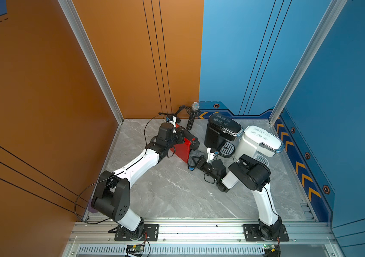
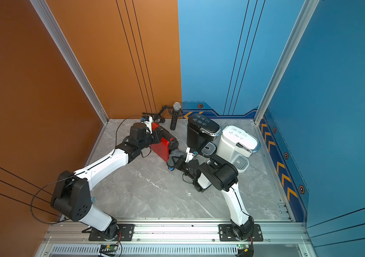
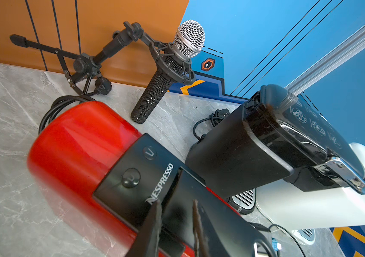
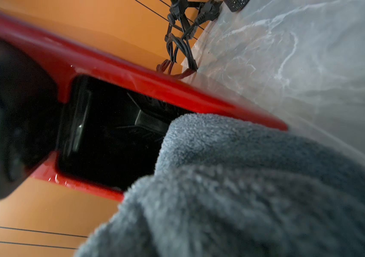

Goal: Wipe the surface of a coffee machine
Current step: Adjust the coffee machine at the center of the board.

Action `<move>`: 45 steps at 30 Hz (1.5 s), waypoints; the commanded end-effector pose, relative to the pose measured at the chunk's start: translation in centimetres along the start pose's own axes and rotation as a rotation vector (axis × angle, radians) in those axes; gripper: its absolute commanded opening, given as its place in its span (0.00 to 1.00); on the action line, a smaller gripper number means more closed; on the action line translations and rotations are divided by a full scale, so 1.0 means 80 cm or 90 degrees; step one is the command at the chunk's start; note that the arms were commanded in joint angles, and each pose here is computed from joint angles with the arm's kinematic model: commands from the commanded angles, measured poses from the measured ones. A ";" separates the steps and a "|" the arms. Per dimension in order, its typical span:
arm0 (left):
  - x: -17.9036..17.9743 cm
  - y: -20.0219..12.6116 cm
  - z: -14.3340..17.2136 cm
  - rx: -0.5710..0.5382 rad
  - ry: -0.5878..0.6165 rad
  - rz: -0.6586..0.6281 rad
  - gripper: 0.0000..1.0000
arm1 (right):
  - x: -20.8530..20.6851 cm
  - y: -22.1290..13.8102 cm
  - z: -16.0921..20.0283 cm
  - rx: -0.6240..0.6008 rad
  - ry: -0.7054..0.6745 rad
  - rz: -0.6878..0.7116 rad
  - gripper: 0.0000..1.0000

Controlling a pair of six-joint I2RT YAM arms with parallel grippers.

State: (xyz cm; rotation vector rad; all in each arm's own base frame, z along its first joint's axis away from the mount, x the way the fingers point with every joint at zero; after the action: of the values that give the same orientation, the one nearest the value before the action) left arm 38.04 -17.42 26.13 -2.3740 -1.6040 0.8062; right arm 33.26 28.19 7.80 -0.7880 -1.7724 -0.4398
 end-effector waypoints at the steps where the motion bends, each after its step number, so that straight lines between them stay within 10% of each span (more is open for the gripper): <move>1: 0.000 0.008 0.085 0.191 -0.013 0.001 0.26 | 0.008 0.021 -0.010 -0.023 -0.014 -0.022 0.00; 19: 0.000 -0.008 0.086 0.182 -0.010 -0.002 0.26 | 0.099 0.001 -0.031 -0.034 -0.041 -0.128 0.00; 30: 0.000 -0.005 0.084 0.182 -0.008 0.006 0.27 | 0.040 -0.039 -0.022 -0.008 -0.006 -0.032 0.00; 45: -0.003 -0.005 0.083 0.185 -0.010 0.015 0.26 | 0.008 0.041 0.000 0.012 0.025 -0.047 0.00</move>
State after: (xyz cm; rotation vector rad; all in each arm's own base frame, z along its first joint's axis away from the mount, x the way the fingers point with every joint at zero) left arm 35.03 -18.20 24.50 -2.3272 -1.4664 0.8932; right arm 34.67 29.65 7.23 -0.7428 -1.7563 -0.4500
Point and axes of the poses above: each gripper's point midway between its finger pads, its own y axis out along the fingers, its own x axis along the line the jaws close on, z = x × y, the point moved 8 cm from there along -y, back along the fingers, and after that the axes turned 7 degrees about y, right-handed, at the moved point
